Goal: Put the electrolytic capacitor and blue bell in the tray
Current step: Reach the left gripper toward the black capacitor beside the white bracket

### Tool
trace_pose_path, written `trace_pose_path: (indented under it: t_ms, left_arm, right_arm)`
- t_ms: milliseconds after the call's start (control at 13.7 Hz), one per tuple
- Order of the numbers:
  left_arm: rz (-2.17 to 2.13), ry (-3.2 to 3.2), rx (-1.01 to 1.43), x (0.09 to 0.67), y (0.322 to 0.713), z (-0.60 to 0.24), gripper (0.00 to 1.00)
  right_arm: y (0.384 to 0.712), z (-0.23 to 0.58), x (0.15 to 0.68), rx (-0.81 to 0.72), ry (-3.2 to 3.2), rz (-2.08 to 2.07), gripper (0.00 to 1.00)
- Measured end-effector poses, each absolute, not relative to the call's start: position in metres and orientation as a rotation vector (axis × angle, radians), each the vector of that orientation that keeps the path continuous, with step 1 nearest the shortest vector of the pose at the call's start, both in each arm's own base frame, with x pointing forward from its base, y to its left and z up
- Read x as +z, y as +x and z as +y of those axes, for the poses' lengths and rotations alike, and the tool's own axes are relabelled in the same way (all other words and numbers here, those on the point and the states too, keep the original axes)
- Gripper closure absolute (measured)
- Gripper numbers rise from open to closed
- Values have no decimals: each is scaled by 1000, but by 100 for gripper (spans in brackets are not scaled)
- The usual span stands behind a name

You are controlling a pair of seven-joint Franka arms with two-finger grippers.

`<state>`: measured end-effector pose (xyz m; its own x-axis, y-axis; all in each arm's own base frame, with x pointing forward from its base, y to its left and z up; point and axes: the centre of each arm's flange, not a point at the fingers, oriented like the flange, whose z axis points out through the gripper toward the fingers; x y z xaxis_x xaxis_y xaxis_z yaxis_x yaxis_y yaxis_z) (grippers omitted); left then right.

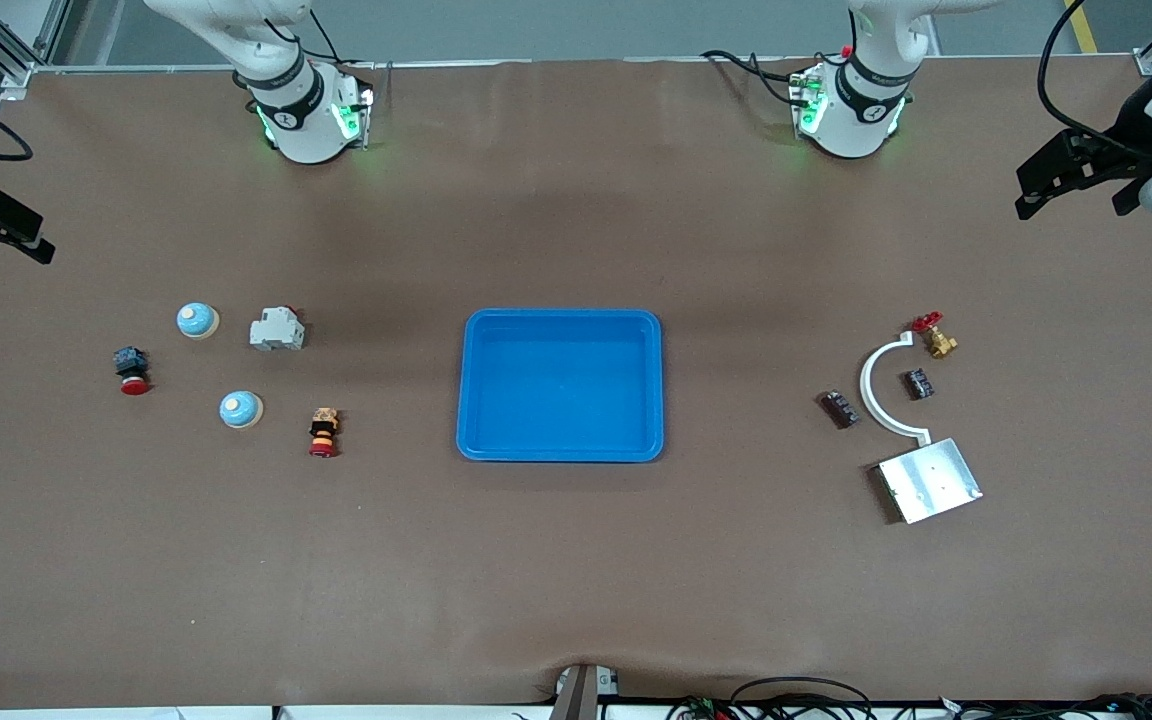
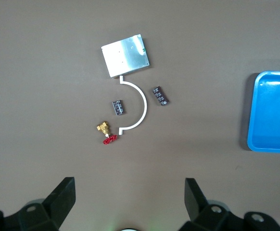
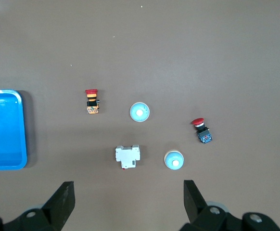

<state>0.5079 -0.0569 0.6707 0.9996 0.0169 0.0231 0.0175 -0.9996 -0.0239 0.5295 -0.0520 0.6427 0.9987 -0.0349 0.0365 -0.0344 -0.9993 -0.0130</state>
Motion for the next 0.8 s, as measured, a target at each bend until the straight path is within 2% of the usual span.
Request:
trace_pose_path:
  t_ms: [437,800]
  left_arm:
    - [-43,-3116,-7,662,514,-51,0]
    - [-131,-3111,168,586,544,-17,0]
  right_arm:
    - [529,-50,644,-66,-3051,69,0]
    - [528,-49,645,-64,-3090,51,0]
